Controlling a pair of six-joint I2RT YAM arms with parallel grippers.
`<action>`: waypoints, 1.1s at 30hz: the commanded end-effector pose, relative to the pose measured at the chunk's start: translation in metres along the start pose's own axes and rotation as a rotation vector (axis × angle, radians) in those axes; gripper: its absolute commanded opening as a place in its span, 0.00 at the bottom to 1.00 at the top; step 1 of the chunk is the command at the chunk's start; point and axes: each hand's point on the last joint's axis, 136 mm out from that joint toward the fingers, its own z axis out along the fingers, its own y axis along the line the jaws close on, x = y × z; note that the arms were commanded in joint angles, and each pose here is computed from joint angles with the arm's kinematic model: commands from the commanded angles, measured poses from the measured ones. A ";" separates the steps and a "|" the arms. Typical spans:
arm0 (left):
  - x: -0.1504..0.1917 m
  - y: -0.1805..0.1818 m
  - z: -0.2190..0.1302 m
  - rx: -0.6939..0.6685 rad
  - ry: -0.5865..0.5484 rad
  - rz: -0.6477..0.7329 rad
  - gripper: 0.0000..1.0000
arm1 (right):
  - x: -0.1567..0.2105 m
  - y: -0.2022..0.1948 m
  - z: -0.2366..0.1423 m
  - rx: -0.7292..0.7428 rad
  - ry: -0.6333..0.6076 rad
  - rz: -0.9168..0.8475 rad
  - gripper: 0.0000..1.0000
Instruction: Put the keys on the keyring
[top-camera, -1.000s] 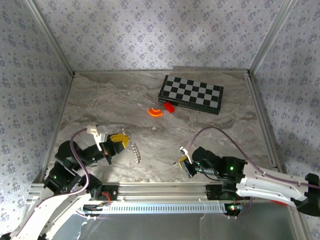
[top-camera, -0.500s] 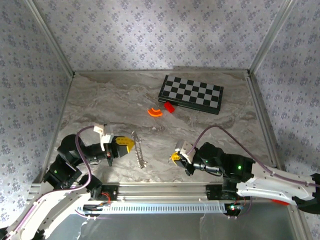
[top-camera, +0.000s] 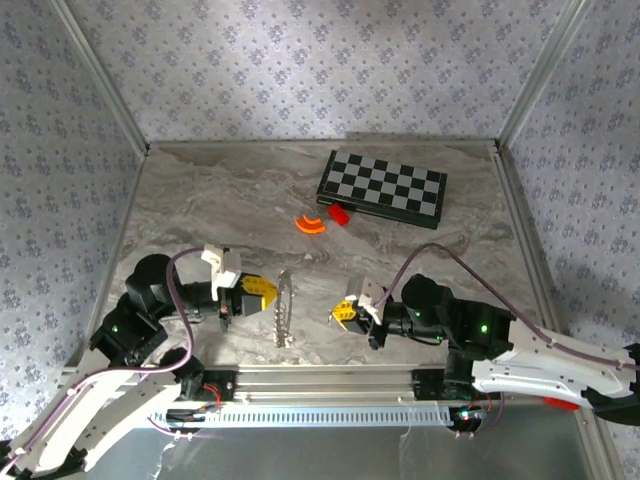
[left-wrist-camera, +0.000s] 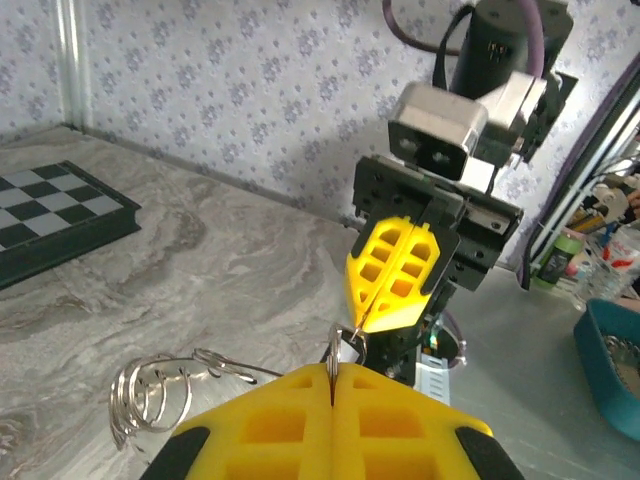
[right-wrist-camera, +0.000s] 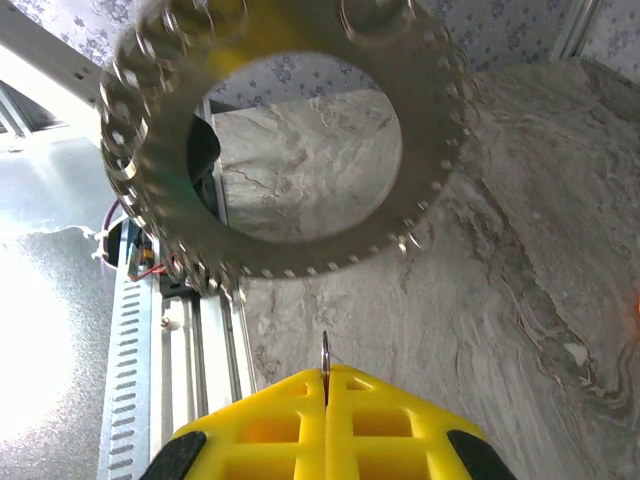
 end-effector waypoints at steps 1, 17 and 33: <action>-0.012 -0.018 -0.002 0.063 -0.005 0.106 0.00 | -0.019 0.009 -0.004 -0.045 -0.039 -0.024 0.00; -0.007 -0.038 0.001 0.160 0.031 0.240 0.00 | -0.046 0.029 -0.004 -0.174 -0.095 -0.038 0.00; -0.001 -0.031 0.005 0.137 0.055 0.223 0.00 | -0.068 0.036 0.003 -0.174 -0.197 -0.017 0.00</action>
